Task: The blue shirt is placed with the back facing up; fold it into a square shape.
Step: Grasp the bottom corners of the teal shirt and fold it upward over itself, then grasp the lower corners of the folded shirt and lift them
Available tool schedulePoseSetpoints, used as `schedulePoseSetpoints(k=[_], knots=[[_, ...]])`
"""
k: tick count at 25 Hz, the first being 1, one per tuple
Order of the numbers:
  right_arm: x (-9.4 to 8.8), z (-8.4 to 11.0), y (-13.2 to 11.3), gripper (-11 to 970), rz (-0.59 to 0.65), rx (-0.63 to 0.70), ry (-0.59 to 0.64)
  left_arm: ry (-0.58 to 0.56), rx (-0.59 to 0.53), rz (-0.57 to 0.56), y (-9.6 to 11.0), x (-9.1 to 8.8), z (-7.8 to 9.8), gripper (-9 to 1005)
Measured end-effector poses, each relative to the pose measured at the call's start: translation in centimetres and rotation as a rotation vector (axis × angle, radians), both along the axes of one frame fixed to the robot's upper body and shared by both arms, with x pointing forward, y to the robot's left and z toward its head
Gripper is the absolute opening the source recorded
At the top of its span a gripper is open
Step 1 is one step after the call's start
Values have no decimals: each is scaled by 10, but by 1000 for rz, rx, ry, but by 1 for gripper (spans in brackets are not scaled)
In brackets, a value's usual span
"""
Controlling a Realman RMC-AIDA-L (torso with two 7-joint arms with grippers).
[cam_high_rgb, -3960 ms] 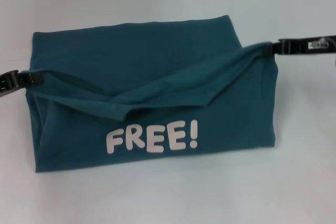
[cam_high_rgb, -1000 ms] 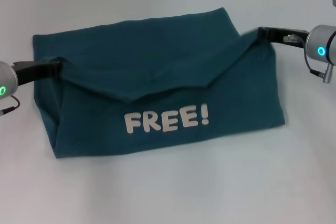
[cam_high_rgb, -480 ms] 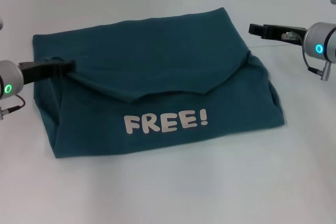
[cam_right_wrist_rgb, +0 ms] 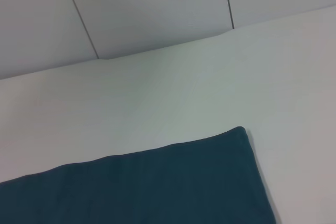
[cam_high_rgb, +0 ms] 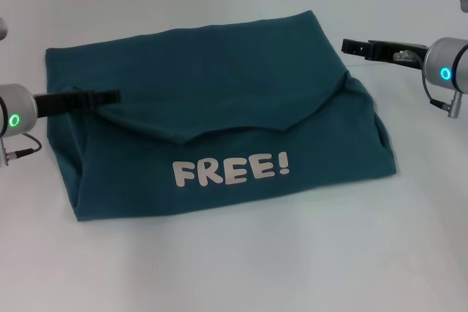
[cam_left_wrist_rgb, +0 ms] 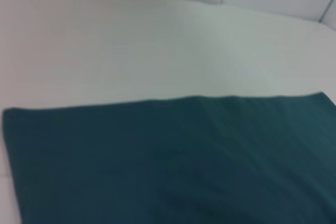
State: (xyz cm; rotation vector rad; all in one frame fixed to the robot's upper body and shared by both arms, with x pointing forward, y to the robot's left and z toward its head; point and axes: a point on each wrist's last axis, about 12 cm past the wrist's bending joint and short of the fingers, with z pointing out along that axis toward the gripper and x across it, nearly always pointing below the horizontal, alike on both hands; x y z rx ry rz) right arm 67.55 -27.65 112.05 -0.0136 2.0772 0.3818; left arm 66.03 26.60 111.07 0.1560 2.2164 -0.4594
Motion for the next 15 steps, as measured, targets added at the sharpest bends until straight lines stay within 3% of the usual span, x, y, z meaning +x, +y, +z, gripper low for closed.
schedulePoseSetpoints(k=[2,10,15], knots=[[0,0,0,906,0,0,1,16,-5,-13,0,0,2,934],[-2,-2,-1,930,0,3,7,72,-25,-53,0,-3,8,933],[-3,-3,-2,930,-1,2,7,46,-15,-34,7,-4,11,932]])
